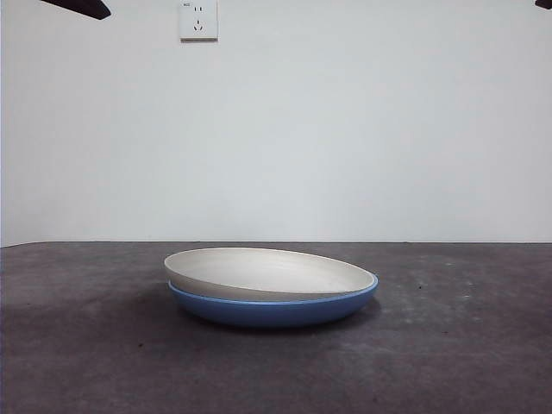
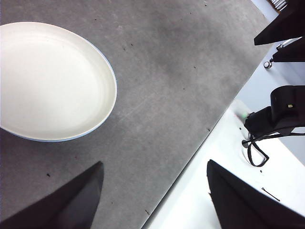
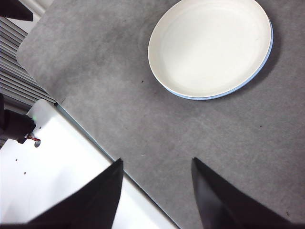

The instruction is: Pick up the white plate, put it on the blue plate, put it on desk

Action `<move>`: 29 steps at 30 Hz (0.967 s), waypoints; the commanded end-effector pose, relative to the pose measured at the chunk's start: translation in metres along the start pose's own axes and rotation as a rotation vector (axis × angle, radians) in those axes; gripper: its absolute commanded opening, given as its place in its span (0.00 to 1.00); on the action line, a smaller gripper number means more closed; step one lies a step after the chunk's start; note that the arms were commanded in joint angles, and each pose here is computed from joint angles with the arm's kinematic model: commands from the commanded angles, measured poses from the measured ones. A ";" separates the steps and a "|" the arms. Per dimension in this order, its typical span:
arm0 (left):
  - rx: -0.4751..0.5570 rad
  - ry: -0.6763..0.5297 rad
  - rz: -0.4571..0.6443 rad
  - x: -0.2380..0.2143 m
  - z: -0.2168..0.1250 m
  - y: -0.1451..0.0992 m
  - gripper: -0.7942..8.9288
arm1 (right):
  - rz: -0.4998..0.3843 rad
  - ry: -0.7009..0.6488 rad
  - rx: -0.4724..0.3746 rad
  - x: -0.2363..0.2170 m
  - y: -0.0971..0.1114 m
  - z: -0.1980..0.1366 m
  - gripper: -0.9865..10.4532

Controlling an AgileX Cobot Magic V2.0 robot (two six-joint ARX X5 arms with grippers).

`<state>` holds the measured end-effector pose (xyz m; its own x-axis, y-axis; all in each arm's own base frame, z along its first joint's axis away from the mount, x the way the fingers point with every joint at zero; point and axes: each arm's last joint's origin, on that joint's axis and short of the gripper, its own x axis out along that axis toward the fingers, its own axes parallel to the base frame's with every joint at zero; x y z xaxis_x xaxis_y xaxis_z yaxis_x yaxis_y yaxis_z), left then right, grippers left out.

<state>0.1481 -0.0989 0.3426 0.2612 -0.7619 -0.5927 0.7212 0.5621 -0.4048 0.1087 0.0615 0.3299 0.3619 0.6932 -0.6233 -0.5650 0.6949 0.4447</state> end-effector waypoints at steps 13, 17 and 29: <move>0.026 -0.005 -0.006 0.001 0.003 -0.001 0.09 | 0.009 -0.014 -0.066 -0.002 0.003 0.004 0.09; 0.027 -0.006 -0.006 0.001 0.003 -0.001 0.09 | 0.010 -0.022 -0.078 -0.002 0.003 0.005 0.09; 0.028 -0.008 -0.006 0.000 0.003 -0.001 0.09 | 0.011 -0.040 -0.088 -0.002 0.003 0.007 0.09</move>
<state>0.1481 -0.0989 0.3426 0.2612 -0.7619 -0.5927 0.7254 0.5600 -0.4003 0.1105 0.0623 0.3318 0.3785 0.7002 -0.6053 -0.6106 0.6804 0.4053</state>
